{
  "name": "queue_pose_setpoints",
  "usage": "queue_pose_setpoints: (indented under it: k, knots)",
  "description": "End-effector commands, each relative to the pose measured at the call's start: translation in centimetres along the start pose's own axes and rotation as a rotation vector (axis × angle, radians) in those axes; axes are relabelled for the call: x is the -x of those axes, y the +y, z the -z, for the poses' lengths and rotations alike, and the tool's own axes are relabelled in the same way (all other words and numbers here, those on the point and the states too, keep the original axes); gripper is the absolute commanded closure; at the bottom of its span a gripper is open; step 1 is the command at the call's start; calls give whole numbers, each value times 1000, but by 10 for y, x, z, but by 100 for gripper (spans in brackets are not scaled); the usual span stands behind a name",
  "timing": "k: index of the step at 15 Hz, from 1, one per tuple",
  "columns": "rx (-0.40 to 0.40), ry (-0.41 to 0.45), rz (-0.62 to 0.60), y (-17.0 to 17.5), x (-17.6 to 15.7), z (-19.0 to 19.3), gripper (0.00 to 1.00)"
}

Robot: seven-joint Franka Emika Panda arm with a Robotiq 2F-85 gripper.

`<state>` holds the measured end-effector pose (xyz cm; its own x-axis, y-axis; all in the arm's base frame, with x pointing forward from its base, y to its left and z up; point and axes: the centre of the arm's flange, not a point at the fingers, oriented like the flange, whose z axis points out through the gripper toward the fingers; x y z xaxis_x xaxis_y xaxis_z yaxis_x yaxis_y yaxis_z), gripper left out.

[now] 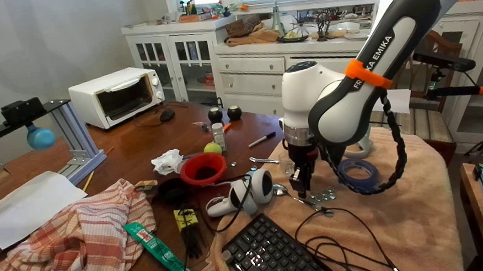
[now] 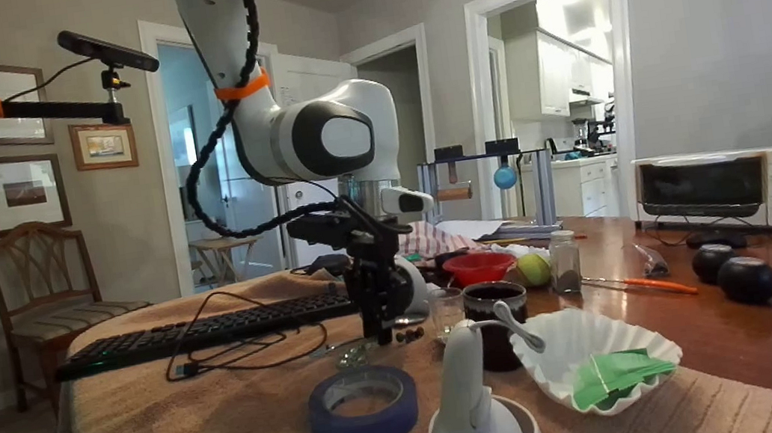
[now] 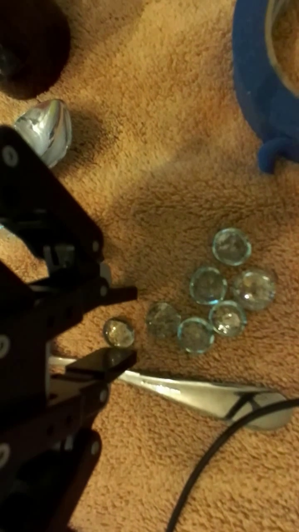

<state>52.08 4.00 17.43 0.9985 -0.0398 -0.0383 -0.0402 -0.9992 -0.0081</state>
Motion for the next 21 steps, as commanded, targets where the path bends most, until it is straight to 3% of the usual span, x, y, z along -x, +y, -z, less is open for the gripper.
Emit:
queue_pose_setpoints:
  k: [1, 9, 10, 16, 21]
  knots:
    - [11, 14, 3, -6, -1, -8, 66]
    - [23, 19, 23, -8, -2, -13, 80]
    - [24, 22, 24, -9, -2, -13, 95]
    - [12, 75, -31, -3, -7, 21, 95]
    - [2, 130, -130, 11, -31, 49, 95]
